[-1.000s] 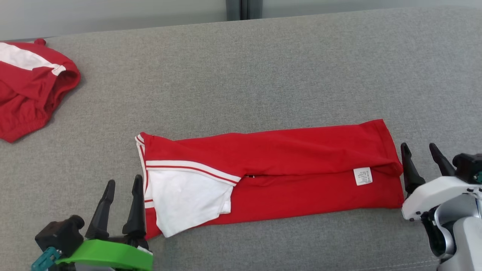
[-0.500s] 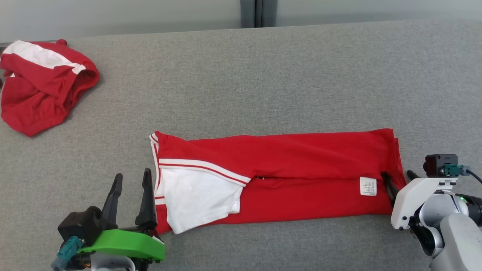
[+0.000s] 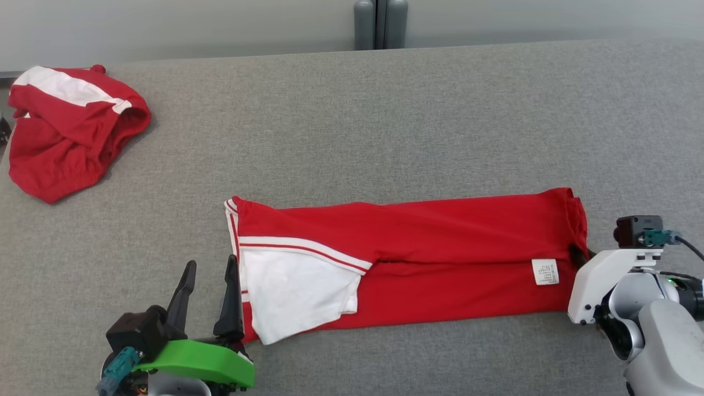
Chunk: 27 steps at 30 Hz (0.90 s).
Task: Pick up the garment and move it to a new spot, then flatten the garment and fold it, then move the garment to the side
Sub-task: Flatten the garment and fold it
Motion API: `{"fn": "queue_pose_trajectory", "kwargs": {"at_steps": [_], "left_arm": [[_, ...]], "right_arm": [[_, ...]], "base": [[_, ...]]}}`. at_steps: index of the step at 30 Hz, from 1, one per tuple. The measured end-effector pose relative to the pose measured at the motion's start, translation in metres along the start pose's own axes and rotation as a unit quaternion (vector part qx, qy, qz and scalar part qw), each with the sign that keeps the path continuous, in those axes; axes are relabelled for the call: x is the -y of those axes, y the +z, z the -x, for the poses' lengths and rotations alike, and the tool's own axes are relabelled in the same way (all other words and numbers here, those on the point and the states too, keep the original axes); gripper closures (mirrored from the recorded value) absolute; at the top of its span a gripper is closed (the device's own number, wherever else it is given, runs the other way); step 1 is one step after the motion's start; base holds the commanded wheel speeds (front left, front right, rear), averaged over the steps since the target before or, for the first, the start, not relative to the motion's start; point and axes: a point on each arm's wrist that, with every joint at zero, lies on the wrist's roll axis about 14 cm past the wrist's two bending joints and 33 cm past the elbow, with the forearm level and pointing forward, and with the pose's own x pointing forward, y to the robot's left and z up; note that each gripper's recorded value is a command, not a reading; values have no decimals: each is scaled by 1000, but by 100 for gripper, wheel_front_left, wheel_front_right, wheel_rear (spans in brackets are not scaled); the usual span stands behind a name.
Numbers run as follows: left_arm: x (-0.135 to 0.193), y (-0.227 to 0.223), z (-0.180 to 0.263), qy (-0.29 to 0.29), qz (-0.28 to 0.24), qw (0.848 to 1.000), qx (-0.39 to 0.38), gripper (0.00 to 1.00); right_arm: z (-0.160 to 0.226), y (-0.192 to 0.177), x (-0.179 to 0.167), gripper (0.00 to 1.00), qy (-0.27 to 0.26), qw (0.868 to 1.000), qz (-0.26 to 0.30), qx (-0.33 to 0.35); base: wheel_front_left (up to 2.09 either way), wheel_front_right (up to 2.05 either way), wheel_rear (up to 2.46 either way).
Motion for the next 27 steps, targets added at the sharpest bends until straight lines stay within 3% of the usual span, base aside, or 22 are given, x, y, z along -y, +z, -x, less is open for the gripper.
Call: {"fn": "queue_pose_trajectory", "kwargs": {"at_steps": [10, 14, 19, 27], "left_arm": [[10, -1, -6, -17, -2, 1000, 1, 0], [15, -3, -9, -25, -2, 1000, -2, 0], [21, -5, -14, -35, -3, 999, -4, 0], [21, -6, -14, -36, -4, 999, -5, 0]], "right_arm": [[32, 9, 86, 100, -97, 994, -34, 30], [40, 13, 93, 100, -107, 992, -48, 48], [38, 20, 63, 100, -69, 994, -60, 67], [40, 37, -21, 100, 49, 991, -73, 96]], "base": [[0, 0, 0], [0, 0, 0], [0, 0, 0], [0, 0, 0]]}}
